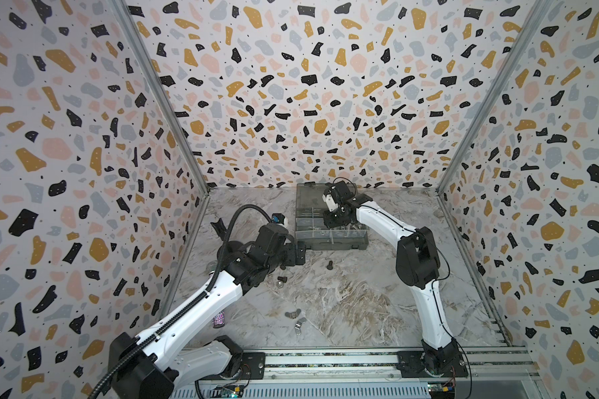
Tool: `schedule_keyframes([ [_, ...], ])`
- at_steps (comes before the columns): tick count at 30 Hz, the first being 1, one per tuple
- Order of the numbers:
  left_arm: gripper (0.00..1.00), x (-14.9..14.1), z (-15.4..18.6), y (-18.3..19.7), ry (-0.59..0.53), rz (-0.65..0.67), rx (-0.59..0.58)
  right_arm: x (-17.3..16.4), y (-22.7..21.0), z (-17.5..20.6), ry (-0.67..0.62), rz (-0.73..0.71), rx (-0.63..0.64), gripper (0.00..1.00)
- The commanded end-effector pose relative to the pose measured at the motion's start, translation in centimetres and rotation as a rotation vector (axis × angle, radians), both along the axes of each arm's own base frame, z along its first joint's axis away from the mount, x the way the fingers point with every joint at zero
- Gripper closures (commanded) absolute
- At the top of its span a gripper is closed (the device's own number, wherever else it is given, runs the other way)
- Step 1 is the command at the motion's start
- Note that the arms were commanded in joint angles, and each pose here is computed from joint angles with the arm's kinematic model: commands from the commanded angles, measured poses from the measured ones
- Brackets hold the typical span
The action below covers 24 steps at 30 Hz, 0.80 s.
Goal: Sort the screws and nuts into containers
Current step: Place the nut into the container.
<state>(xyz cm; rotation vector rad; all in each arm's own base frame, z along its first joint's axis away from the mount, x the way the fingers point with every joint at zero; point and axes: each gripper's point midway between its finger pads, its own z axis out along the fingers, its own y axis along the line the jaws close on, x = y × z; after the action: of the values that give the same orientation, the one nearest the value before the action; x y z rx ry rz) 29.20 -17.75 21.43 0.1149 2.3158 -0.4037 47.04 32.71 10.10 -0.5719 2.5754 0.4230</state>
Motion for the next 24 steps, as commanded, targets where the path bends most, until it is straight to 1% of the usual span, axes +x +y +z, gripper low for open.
schedule_keyframes([
  [1,0.00,0.7,1.3,-0.2,-0.039,-0.004,-0.026,0.1,0.7,2.2,-0.021,0.031,0.043,0.79],
  [4,0.00,0.6,0.9,0.1,-0.031,0.006,-0.024,0.1,1.0,1.3,-0.003,0.040,0.050,0.76],
  [5,0.01,0.6,0.8,0.3,-0.028,0.011,-0.025,0.0,1.1,1.2,0.002,0.043,0.053,0.71],
  [7,0.00,0.5,0.6,0.5,-0.024,0.016,-0.023,-0.1,1.3,1.4,0.004,0.052,0.063,0.56],
  [8,0.00,0.4,0.6,0.6,-0.024,0.020,-0.023,-0.1,1.3,1.8,-0.003,0.057,0.069,0.53],
  [13,0.00,0.2,-0.3,1.5,-0.014,0.046,-0.020,-0.6,1.2,5.2,-0.064,0.066,0.108,0.48],
  [16,0.00,-0.1,-3.1,2.1,0.029,0.081,-0.027,-1.6,0.9,7.2,-0.086,0.076,0.133,0.45],
  [19,0.00,-0.9,-6.5,2.2,0.092,0.097,-0.038,-3.4,0.2,8.5,-0.102,0.082,0.142,0.44],
  [24,0.00,-1.5,-10.3,3.7,0.155,0.155,0.027,-7.7,-1.9,9.0,-0.094,0.087,0.155,0.39],
])
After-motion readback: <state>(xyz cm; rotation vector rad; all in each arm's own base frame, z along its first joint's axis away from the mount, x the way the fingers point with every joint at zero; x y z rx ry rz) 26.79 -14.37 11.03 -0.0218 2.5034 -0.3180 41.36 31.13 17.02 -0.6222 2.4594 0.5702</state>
